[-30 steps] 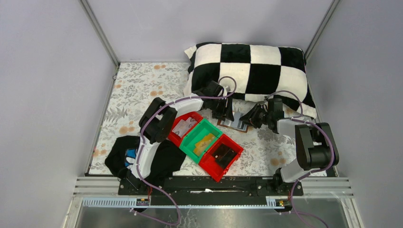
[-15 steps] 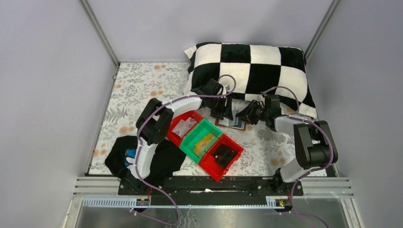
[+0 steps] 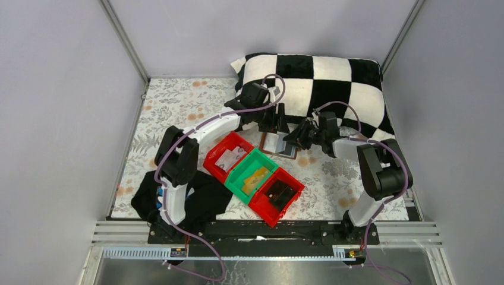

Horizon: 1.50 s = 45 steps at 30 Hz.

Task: Take the credit cards out of the card holder
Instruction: Remove the credit card from the card holder.

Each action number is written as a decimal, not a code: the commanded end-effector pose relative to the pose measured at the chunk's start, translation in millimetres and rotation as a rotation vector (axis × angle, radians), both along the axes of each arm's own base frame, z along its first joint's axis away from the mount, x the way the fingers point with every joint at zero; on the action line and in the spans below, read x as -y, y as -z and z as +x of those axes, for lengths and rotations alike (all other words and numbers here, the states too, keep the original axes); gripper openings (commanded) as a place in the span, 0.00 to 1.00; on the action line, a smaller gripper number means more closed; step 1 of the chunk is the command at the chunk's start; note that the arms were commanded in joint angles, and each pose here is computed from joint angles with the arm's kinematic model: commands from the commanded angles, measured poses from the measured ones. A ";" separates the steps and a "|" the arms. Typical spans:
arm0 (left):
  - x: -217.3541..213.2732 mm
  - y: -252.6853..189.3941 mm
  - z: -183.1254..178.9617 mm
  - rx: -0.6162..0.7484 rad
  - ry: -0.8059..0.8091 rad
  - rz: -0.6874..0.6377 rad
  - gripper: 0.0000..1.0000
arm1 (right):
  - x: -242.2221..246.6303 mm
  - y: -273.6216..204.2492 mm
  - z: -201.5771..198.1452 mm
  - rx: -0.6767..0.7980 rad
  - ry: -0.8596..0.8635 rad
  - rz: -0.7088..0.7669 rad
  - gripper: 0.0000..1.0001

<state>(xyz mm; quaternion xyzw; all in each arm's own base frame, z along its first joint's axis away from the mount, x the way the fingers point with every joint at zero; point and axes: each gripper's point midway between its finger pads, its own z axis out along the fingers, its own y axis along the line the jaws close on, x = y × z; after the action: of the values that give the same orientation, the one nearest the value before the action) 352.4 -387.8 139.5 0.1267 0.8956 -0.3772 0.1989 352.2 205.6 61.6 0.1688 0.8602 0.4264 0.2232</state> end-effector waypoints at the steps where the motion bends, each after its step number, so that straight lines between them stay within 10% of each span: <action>1: -2.2 -50.3 13.9 0.100 -0.045 -0.073 0.66 | -20.7 -23.1 19.1 0.071 -0.031 0.063 0.37; 19: -21.2 -51.0 20.1 0.084 -0.071 -0.080 0.67 | -66.1 -19.7 42.6 0.072 -0.095 0.088 0.37; 45: -25.1 62.6 14.1 -0.104 -0.060 0.040 0.67 | 60.3 44.5 3.5 -0.076 0.091 -0.420 0.37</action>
<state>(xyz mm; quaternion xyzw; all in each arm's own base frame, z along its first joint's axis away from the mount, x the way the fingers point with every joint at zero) 358.7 -357.3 61.7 0.0760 0.9271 -0.3390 0.1409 368.8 181.6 26.7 0.1618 0.9122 0.2942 0.2347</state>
